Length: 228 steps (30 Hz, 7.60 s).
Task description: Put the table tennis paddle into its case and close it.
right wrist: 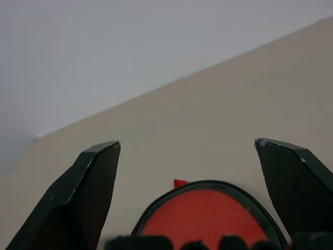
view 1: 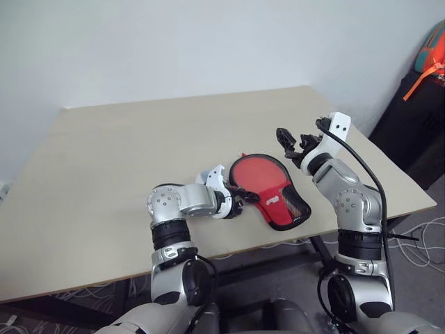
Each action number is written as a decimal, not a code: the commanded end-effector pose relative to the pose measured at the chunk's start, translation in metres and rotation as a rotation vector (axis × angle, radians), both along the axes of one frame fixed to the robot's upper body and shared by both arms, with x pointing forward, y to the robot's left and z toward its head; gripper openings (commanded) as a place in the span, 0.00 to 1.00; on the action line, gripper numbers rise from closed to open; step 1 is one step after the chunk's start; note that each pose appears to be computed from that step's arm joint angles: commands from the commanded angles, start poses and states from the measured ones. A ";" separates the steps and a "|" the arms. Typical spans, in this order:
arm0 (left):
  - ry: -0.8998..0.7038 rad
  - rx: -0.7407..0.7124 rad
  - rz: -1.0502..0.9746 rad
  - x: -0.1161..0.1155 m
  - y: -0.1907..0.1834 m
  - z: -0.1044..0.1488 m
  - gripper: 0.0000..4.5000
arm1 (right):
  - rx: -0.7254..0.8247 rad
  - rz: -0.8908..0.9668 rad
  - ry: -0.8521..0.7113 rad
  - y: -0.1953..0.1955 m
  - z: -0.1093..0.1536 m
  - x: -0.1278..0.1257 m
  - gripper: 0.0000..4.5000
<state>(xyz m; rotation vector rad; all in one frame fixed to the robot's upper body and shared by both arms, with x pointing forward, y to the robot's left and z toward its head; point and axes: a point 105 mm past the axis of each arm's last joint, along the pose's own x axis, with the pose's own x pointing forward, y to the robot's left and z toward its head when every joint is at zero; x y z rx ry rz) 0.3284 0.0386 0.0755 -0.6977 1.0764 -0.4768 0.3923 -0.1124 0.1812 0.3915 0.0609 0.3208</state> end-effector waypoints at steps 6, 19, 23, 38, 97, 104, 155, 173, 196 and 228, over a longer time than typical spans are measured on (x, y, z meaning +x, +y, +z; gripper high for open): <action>-0.049 -0.108 -0.154 -0.007 -0.067 0.030 0.84 | -0.238 0.149 -0.008 -0.005 -0.006 -0.013 1.00; 0.012 -0.151 -0.144 -0.008 -0.085 0.017 0.84 | -0.475 0.313 0.034 -0.036 -0.029 -0.030 1.00; 0.045 -0.166 -0.160 -0.011 -0.094 0.012 0.84 | -0.466 0.303 0.026 -0.035 -0.028 -0.029 1.00; 0.025 -0.156 -0.261 -0.021 -0.112 0.003 0.84 | -0.551 0.446 0.119 -0.057 -0.064 -0.063 1.00; 0.028 -0.267 -0.351 -0.021 -0.109 0.019 0.00 | -0.370 0.118 -0.034 -0.084 -0.016 -0.032 1.00; 0.078 -0.172 -0.414 -0.033 -0.081 0.011 0.00 | -0.363 0.108 -0.030 -0.082 -0.018 -0.027 1.00; -0.079 -0.230 -0.506 -0.064 -0.005 0.043 0.75 | -0.418 0.263 0.007 -0.049 -0.033 -0.032 1.00; -0.650 0.176 -0.343 0.039 0.074 0.096 0.76 | -0.360 0.512 0.106 0.005 -0.070 -0.063 0.29; -0.763 0.222 -0.681 0.039 0.048 0.041 0.99 | -0.385 0.447 0.251 0.011 -0.113 -0.062 0.05; -0.899 0.626 -0.476 0.120 0.035 0.044 0.32 | -0.547 0.487 0.406 0.008 -0.151 -0.080 0.05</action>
